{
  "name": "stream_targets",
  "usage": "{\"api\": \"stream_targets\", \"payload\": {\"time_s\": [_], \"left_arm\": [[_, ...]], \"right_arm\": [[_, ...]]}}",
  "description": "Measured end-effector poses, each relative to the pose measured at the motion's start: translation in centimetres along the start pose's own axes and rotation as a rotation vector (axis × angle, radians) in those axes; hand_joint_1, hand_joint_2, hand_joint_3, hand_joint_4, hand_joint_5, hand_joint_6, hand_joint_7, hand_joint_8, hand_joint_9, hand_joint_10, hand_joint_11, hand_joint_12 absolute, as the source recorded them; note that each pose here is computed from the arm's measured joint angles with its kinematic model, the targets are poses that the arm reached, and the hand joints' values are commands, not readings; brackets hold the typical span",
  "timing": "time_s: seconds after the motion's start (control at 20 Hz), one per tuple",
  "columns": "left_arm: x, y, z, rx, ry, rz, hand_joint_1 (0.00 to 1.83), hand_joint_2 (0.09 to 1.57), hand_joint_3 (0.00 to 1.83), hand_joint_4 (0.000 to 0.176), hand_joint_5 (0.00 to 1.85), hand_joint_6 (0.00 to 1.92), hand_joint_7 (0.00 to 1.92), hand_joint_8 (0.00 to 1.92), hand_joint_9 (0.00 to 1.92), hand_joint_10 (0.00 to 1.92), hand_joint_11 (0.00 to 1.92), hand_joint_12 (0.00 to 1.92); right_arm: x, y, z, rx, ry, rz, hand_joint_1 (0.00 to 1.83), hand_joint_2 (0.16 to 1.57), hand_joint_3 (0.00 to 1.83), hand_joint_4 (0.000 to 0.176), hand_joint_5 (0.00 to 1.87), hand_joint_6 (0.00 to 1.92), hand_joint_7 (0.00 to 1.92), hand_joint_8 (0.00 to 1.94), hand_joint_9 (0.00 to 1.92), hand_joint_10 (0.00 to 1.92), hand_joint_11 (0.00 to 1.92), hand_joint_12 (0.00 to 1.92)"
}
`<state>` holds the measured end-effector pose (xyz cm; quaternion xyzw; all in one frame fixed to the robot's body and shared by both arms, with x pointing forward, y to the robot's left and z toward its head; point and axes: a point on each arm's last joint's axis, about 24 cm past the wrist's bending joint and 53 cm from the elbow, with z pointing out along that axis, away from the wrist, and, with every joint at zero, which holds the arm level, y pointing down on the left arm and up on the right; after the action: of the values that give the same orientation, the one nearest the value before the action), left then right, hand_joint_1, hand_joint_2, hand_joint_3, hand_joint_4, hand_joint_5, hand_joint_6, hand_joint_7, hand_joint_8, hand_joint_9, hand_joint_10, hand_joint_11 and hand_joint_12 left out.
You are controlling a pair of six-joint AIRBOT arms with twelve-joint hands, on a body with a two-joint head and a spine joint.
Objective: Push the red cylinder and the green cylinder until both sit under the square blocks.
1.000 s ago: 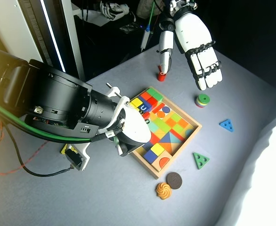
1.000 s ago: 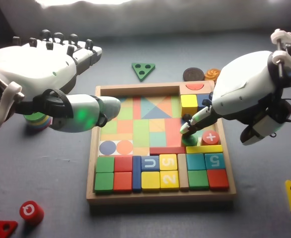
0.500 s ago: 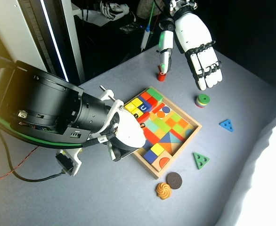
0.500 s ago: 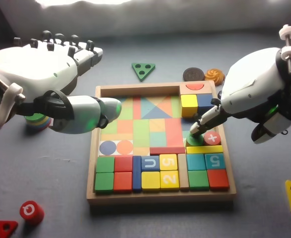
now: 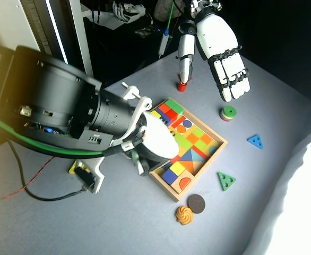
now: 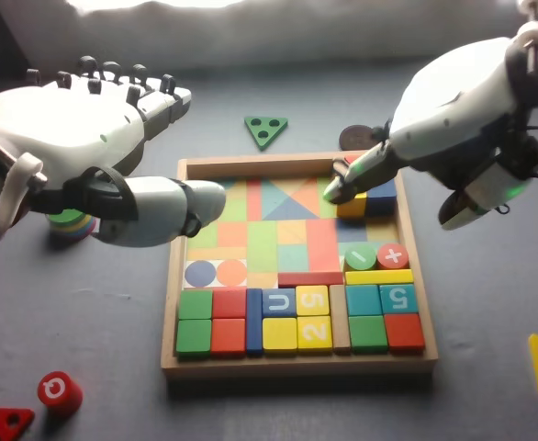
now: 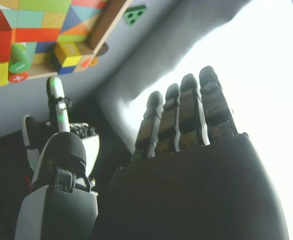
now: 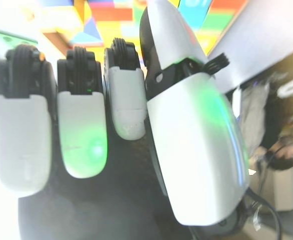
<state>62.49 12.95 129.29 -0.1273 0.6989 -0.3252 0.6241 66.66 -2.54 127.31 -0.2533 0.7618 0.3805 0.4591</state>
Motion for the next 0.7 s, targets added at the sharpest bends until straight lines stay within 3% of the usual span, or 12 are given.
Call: {"api": "stream_targets", "payload": {"time_s": [0.15,0.25,0.5,0.7], "left_arm": [[-0.2,0.0,-0.1,-0.008,-0.012,-0.003,0.0,1.29,0.0,0.0,0.0,0.0,0.0,0.0,0.0,0.0,0.0,0.0],[-0.3,0.2,-0.1,-0.017,-0.016,-0.008,0.0,1.29,0.0,0.0,0.0,0.0,0.0,0.0,0.0,0.0,0.0,0.0],[0.0,0.0,0.0,-0.003,0.0,0.005,0.0,1.28,0.0,0.0,0.0,0.0,0.0,0.0,0.0,0.0,0.0,0.0],[0.0,0.0,0.0,-0.001,0.001,0.003,0.0,1.29,0.0,0.0,0.0,0.0,0.0,0.0,0.0,0.0,0.0,0.0]], "right_arm": [[-0.5,-0.7,-2.8,0.068,-0.125,-0.054,1.82,1.33,0.0,0.0,0.21,0.02,1.69,1.94,1.9,1.92,1.92,1.92],[0.6,-1.2,-4.7,0.12,-0.169,-0.07,1.82,1.33,0.0,0.0,0.21,0.02,1.74,1.94,1.89,1.92,1.92,1.92],[2.7,-3.3,-6.0,0.216,-0.228,0.022,1.78,1.35,0.0,0.0,0.23,0.03,1.7,1.94,1.86,1.92,1.92,1.92],[2.5,-4.5,-6.5,0.249,-0.275,0.105,1.81,1.34,0.0,0.0,0.22,0.02,1.7,1.94,1.88,1.92,1.92,1.92]]}}
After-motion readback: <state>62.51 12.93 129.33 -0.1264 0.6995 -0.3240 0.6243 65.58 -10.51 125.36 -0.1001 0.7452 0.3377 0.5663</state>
